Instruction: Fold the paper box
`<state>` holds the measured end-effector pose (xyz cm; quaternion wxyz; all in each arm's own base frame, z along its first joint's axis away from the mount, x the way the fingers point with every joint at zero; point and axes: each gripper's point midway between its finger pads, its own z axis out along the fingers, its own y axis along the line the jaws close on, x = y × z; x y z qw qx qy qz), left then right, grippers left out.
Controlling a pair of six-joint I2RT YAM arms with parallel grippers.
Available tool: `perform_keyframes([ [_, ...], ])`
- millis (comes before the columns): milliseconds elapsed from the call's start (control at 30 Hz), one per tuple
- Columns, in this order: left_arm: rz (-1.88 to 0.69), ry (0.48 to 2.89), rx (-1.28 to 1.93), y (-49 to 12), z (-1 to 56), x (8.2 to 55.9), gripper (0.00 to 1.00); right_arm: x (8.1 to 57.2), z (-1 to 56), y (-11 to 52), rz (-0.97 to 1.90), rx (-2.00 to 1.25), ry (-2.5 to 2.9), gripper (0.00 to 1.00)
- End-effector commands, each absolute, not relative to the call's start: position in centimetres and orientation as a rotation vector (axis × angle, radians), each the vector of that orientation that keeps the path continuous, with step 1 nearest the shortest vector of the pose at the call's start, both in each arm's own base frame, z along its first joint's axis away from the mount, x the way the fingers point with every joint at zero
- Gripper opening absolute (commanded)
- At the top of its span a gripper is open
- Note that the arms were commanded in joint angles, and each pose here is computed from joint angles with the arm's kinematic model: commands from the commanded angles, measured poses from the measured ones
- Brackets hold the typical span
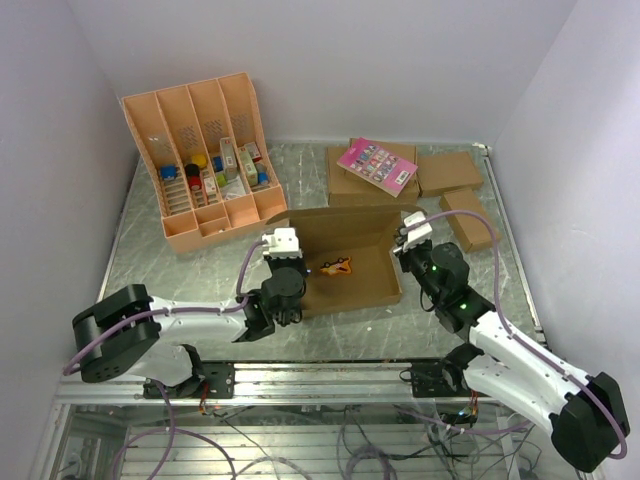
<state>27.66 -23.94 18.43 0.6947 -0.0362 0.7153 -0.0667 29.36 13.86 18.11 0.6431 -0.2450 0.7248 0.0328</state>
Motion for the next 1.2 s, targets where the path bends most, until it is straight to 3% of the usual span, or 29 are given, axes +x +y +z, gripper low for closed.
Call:
perform_keyframes([
  [0, -0.336, 1.612, -0.076, -26.9, 18.4, 26.3, 0.07, 27.7, 15.1, 14.6, 0.106, -0.693, 1.741, 0.00],
  [700, -0.258, 1.668, 0.002, -27.4, 15.7, 23.7, 0.07, 25.8, 14.9, 13.6, 0.041, -0.894, 1.746, 0.02],
  [967, -0.211, 1.676, 0.013, -26.8, 14.8, 23.5, 0.07, 24.8, 15.4, 12.8, 0.023, -0.966, 1.722, 0.09],
  [1167, -0.202, 1.680, 0.008, -26.7, 14.5, 23.5, 0.07, 24.2, 15.4, 12.6, 0.024, -1.022, 1.722, 0.29],
])
